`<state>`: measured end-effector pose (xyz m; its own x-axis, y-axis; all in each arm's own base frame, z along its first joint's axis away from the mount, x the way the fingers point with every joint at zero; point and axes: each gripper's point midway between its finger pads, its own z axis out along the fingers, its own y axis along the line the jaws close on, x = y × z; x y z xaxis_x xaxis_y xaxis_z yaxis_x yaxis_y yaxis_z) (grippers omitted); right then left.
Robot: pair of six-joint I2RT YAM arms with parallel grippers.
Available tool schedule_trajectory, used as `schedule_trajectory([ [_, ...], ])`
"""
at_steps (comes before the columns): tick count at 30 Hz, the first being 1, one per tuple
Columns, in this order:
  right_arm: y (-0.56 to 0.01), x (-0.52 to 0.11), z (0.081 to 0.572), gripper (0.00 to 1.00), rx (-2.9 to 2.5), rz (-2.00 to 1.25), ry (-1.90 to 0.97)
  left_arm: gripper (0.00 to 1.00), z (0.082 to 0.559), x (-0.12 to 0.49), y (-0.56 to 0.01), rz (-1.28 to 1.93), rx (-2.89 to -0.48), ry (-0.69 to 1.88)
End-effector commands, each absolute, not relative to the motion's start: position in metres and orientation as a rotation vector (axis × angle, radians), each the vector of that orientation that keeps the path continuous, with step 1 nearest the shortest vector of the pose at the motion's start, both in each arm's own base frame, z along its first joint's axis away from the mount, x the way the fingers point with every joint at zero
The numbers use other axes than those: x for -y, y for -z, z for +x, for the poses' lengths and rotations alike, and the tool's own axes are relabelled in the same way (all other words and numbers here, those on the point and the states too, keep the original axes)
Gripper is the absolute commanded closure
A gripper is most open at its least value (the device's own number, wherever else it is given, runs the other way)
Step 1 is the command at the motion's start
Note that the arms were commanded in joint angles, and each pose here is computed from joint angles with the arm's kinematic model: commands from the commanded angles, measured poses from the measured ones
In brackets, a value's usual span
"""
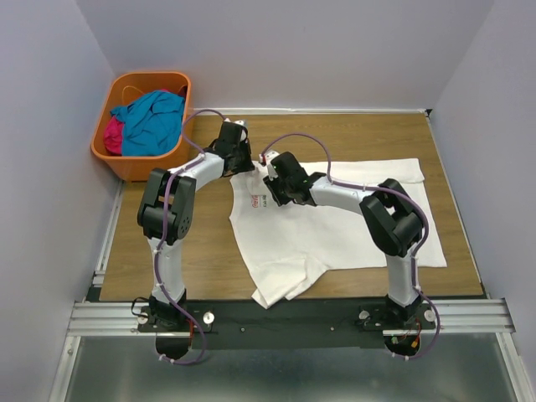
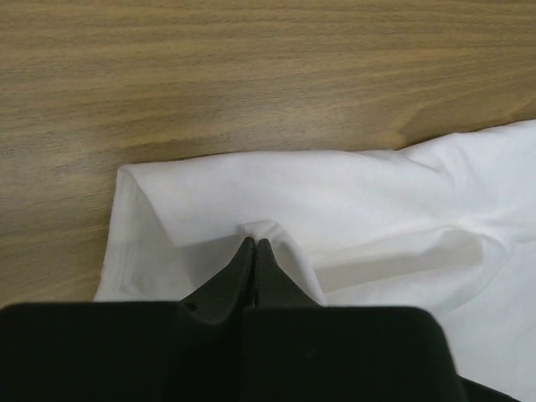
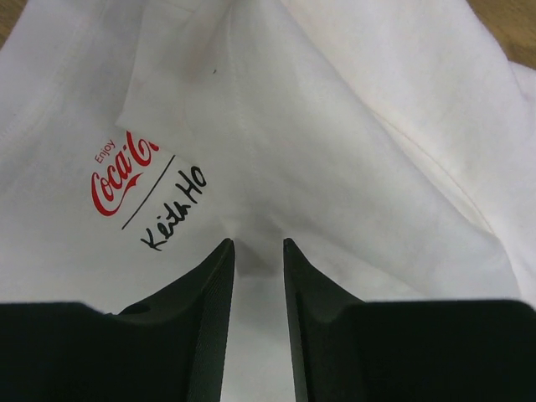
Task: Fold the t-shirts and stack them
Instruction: Fold the tshirt
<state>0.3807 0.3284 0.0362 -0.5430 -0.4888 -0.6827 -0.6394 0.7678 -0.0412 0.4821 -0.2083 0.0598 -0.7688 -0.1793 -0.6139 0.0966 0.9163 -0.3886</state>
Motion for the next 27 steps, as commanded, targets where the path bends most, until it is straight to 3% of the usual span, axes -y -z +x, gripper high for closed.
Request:
schedule_trajectory([
  [1,-0.024,-0.329,0.383,0.66,-2.254,-0.865,-0.249,1.0,0.493,0.209,-0.06,-0.048,-2.369,0.504],
  [11,-0.016,-0.326,0.375,0.76,-2.268,-0.902,-0.256,1.0,0.492,0.211,-0.057,-0.048,-2.375,0.514],
  [18,-0.015,-0.322,0.375,0.99,-2.27,-0.906,-0.239,1.0,0.491,0.21,-0.06,-0.053,-2.372,0.513],
  [25,-0.027,-0.326,0.375,0.99,-2.249,-0.899,-0.269,1.0,0.489,0.209,-0.066,-0.054,-2.358,0.516],
  [27,-0.029,-0.328,0.373,0.93,-2.246,-0.906,-0.287,1.0,0.488,0.209,-0.064,-0.054,-2.364,0.516],
])
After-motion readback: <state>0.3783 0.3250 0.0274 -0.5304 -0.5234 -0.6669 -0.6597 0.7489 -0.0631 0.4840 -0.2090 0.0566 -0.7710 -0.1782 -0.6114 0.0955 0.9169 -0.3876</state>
